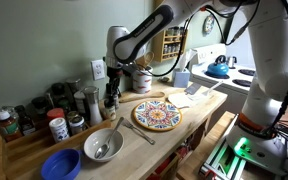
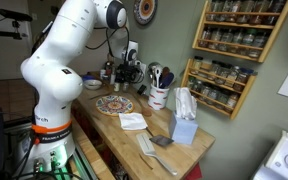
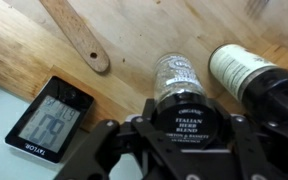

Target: Remove the spice bottle from the shelf

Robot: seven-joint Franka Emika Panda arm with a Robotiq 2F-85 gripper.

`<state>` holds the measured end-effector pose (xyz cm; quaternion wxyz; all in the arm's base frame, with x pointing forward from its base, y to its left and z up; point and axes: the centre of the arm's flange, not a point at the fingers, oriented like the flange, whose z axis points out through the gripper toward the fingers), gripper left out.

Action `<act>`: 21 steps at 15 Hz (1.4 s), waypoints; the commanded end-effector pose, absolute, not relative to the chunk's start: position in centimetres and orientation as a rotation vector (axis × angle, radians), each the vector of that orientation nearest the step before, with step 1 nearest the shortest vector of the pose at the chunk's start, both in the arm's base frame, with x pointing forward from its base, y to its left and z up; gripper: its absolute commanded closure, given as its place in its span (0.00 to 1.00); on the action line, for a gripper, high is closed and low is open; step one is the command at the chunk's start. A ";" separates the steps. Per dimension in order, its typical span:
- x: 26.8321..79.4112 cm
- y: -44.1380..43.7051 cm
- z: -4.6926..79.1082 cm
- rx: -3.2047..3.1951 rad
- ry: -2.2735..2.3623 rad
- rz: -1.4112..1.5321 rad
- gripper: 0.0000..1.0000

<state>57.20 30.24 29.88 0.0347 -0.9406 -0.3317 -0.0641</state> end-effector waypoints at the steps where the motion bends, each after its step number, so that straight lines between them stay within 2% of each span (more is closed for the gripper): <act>1: 57.5 30.7 30.1 -2.885 -1.043 -0.156 0.71; 2: 57.5 30.7 30.2 -2.885 -1.043 -0.155 0.62; 3: 57.4 30.7 30.3 -2.890 -1.038 -0.156 0.41; 4: 57.3 30.7 30.5 -2.893 -1.038 -0.160 0.31; 5: 57.2 30.7 30.6 -2.897 -1.037 -0.161 0.26; 6: 57.3 30.8 30.8 -2.896 -1.040 -0.160 0.28; 7: 57.3 30.9 30.9 -2.897 -1.044 -0.158 0.22; 10: 57.0 31.2 31.5 -2.901 -1.050 -0.154 0.16; 12: 56.4 31.3 32.4 -2.909 -1.039 -0.167 0.06; 14: 55.5 31.3 33.5 -2.908 -1.021 -0.188 0.00; 21: 50.1 30.5 38.6 -2.831 -0.847 -0.133 0.00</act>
